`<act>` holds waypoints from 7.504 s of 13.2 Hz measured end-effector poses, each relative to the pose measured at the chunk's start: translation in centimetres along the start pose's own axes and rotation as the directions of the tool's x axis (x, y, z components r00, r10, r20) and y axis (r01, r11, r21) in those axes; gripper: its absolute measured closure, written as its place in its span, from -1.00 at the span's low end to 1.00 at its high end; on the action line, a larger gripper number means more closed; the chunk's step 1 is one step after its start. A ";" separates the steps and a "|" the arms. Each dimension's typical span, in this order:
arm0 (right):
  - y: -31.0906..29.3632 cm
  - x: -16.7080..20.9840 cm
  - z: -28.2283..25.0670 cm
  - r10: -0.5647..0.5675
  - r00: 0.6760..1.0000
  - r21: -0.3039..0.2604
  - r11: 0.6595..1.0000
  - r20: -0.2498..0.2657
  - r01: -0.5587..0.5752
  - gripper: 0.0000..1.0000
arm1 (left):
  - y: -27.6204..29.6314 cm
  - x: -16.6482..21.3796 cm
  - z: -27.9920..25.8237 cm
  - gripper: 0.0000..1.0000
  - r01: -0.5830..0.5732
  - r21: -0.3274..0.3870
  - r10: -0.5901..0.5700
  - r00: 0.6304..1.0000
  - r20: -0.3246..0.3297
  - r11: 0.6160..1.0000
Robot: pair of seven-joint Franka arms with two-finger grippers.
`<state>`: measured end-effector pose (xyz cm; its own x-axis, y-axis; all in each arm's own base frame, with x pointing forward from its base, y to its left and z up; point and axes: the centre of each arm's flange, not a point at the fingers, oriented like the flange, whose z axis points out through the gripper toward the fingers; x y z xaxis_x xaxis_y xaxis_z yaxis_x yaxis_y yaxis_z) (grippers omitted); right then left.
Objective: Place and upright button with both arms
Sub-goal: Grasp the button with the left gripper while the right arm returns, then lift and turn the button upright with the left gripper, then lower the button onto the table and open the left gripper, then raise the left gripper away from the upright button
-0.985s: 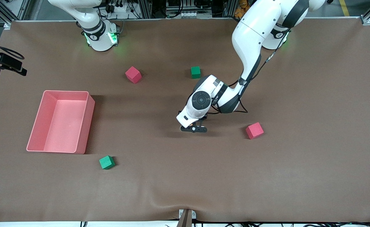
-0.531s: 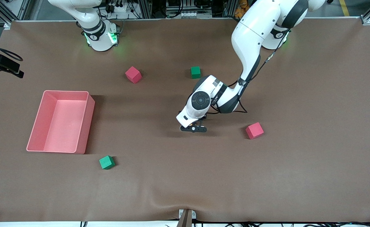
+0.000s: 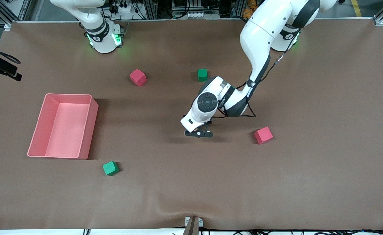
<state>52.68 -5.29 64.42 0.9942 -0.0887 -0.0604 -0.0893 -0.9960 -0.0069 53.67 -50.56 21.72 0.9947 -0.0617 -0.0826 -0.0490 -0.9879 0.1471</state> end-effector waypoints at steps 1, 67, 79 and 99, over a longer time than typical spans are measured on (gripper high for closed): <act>0.0 0.0 0.0 0.000 1.000 0.000 1.000 0.000 0.000 -1.00 | 0.6 -0.2 -1.3 0.16 0.019 -0.002 -0.019 1.000 -0.018 1.000; -1.0 0.5 -0.3 -0.020 0.999 -0.003 1.000 -0.039 0.019 -1.00 | 7.8 -21.4 18.2 -0.90 0.482 0.245 0.156 0.217 -0.964 0.841; -0.9 0.5 -0.3 -0.018 0.999 -0.003 1.000 -0.043 0.018 -1.00 | 13.8 -26.8 10.1 -1.00 0.515 0.236 0.040 0.362 -0.931 0.824; -0.7 0.5 -0.1 -0.014 0.999 -0.003 1.000 -0.032 0.014 -1.00 | 3.7 -6.3 -22.2 -1.00 0.430 0.238 -0.221 0.775 -0.592 0.871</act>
<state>53.28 -4.60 64.52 0.9968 -0.0751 -0.0281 -0.0752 -0.9972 -0.0048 49.23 -50.71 44.62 0.8352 0.2548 0.4873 0.3639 -0.9205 -0.1424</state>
